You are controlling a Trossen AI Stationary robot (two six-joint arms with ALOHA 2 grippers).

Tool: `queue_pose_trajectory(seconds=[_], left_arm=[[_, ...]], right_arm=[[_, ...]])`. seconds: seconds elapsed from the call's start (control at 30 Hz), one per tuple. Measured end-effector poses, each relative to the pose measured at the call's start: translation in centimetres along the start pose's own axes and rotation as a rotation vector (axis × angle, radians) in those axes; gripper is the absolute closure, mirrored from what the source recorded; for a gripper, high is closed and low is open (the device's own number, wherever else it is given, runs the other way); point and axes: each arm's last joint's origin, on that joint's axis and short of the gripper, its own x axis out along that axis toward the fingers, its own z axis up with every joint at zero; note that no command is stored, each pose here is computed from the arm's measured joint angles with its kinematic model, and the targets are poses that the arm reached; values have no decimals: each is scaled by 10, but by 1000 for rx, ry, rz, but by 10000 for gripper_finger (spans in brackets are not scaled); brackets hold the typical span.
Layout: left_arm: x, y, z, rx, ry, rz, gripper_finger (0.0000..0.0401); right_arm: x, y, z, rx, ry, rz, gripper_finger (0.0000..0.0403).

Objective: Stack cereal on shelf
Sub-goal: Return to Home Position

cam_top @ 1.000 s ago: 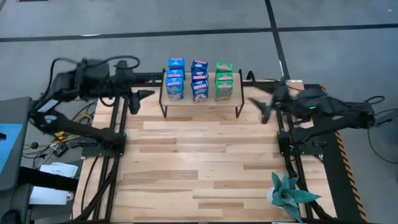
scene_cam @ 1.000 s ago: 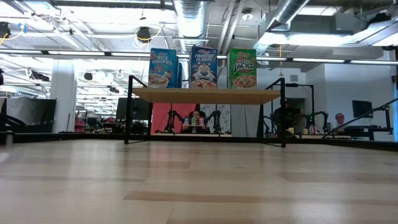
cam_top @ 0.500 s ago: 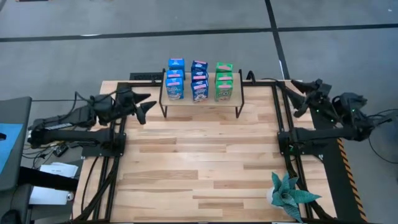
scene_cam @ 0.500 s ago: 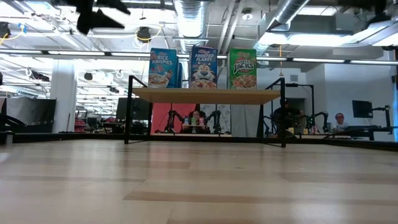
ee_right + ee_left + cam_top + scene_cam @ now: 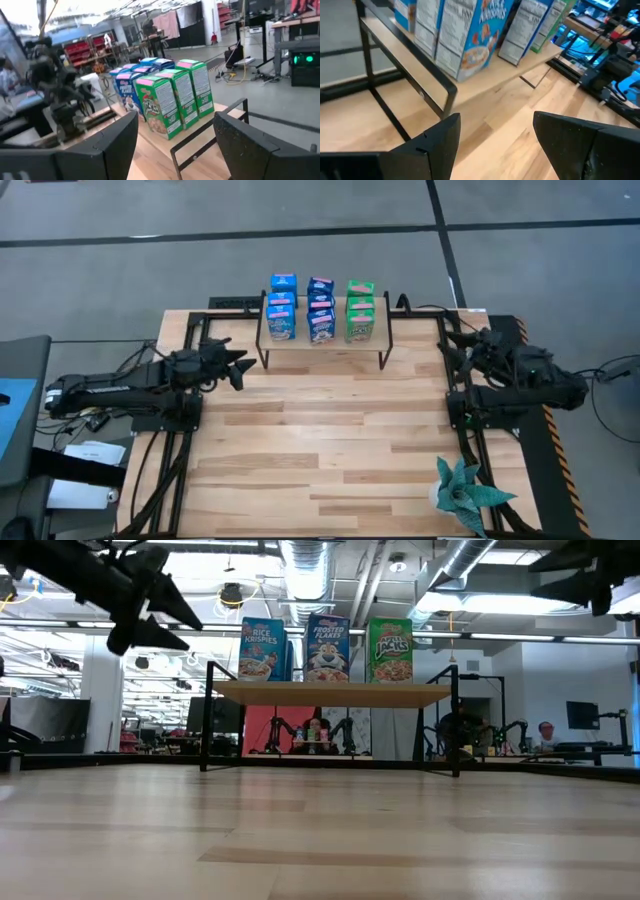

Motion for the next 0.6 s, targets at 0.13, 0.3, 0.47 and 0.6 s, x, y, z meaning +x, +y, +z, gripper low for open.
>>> queue_pose_trajectory(seconds=[0.13, 0.3, 0.47, 0.6], left_arm=[[3, 1, -12, -26, -3, -22, 161], [6, 3, -29, -45, 14, 14, 161], [6, 4, -42, -77, 15, 18, 161], [5, 3, -44, -83, 19, 23, 161]], right_arm=[[5, 0, -15, 28, 39, -10, 117], [11, 1, -31, 13, 84, -3, 117], [17, 2, -46, 1, 118, -10, 117], [18, 2, -48, 11, 110, -10, 117]])
